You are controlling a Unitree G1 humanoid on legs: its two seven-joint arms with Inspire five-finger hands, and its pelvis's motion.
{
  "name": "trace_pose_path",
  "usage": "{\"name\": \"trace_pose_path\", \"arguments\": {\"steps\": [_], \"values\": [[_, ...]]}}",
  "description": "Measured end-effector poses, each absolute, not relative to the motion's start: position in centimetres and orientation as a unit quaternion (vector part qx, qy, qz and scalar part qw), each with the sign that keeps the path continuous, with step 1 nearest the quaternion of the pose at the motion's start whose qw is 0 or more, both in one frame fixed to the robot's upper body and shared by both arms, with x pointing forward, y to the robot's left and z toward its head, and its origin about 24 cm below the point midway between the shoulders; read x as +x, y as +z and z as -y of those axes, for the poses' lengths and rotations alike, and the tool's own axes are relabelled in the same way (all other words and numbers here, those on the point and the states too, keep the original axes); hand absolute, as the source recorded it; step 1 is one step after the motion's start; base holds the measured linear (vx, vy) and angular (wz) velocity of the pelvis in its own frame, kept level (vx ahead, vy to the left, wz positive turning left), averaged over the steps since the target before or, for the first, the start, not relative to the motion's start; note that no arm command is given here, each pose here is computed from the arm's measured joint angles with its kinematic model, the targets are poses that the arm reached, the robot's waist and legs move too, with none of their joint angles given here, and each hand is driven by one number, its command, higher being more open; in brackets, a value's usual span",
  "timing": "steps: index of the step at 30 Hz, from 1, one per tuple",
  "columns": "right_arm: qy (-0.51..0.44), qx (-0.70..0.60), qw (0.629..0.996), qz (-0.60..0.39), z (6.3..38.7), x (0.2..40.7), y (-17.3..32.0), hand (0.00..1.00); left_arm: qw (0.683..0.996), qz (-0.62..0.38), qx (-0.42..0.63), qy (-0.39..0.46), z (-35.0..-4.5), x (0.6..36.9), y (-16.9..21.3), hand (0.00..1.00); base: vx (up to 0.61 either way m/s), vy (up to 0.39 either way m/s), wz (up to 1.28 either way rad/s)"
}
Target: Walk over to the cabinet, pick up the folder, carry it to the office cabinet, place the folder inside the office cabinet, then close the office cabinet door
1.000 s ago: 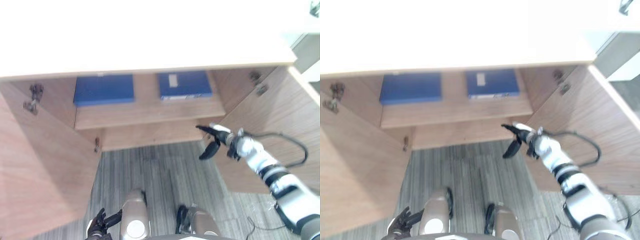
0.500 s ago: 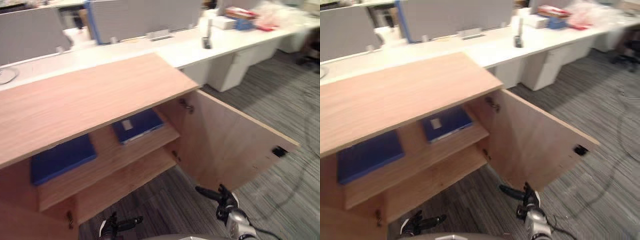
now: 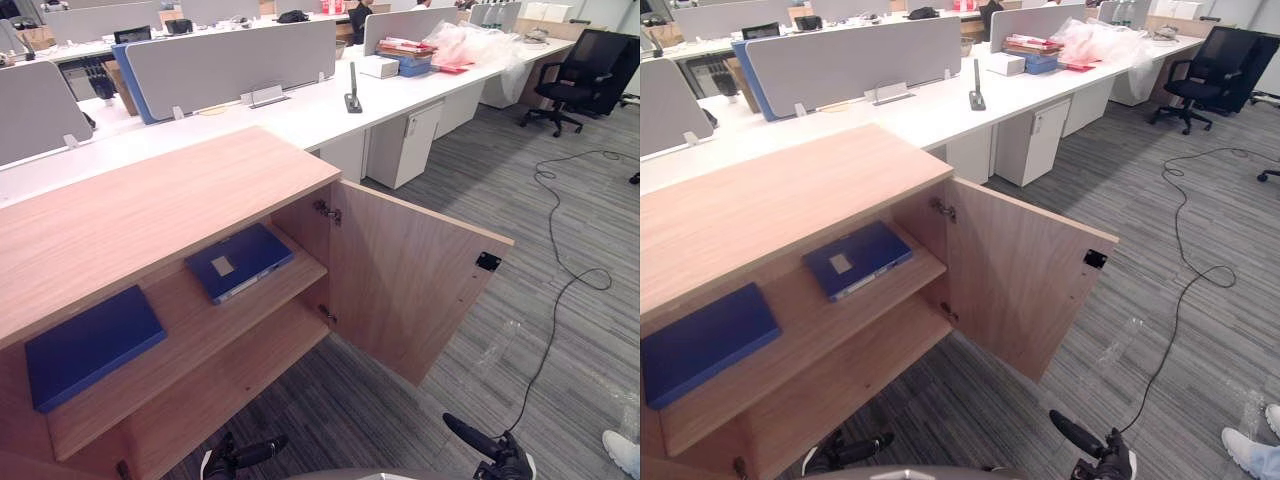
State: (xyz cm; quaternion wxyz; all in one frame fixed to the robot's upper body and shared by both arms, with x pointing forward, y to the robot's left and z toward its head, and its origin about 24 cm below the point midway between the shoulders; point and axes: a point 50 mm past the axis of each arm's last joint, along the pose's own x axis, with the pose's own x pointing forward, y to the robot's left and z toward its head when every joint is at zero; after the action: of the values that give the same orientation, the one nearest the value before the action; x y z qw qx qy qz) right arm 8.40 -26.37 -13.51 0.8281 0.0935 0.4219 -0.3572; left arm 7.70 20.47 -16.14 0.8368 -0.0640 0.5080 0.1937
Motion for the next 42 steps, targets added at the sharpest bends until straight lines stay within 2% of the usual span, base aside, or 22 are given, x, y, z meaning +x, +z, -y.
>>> {"name": "trace_pose_path", "arguments": {"steps": [4, 13, 16, 19, 23, 36, 39, 41, 42], "values": [[-0.372, 0.073, 0.837, -0.393, 28.5, 9.2, -12.3, 1.00, 0.834, -0.513, -0.063, 0.191, -20.6, 7.5, -16.2, 1.00, 0.12, 0.020, 0.01], [-0.383, -0.004, 0.897, -0.222, 34.8, 18.9, -4.0, 1.00, 0.829, -0.523, -0.035, 0.195, -22.2, 6.3, -16.1, 1.00, 0.02, 0.012, 0.11], [-0.360, -0.037, 0.911, -0.198, 35.7, 21.8, -1.8, 1.00, 0.820, -0.538, -0.032, 0.193, -22.0, 4.9, -16.3, 1.00, -0.02, -0.003, 0.03], [-0.337, -0.053, 0.921, -0.189, 35.3, 23.8, -0.8, 1.00, 0.808, -0.556, -0.032, 0.193, -21.9, 3.5, -16.5, 1.00, 0.00, 0.000, 0.00], [-0.277, -0.072, 0.936, -0.204, 33.0, 26.4, -1.0, 1.00, 0.809, -0.559, -0.029, 0.182, -21.6, 3.5, -16.6, 1.00, 0.00, 0.000, 0.00], [-0.218, -0.129, 0.942, -0.222, 31.1, 28.4, -0.8, 1.00, 0.817, -0.553, -0.029, 0.162, -21.1, 3.9, -16.6, 1.00, -0.08, -0.007, -0.04], [-0.149, -0.238, 0.936, -0.213, 30.1, 28.8, -0.2, 1.00, 0.819, -0.549, -0.027, 0.164, -21.2, 4.1, -16.5, 1.00, -0.07, -0.043, -0.19], [-0.067, -0.346, 0.915, -0.194, 29.2, 27.5, 0.0, 1.00, 0.819, -0.548, -0.025, 0.167, -21.4, 4.1, -16.5, 1.00, -0.01, -0.065, -0.31], [-0.004, -0.427, 0.886, -0.181, 28.3, 26.7, 0.0, 1.00, 0.819, -0.549, -0.024, 0.168, -21.5, 4.1, -16.5, 1.00, 0.03, -0.049, -0.34]]}}
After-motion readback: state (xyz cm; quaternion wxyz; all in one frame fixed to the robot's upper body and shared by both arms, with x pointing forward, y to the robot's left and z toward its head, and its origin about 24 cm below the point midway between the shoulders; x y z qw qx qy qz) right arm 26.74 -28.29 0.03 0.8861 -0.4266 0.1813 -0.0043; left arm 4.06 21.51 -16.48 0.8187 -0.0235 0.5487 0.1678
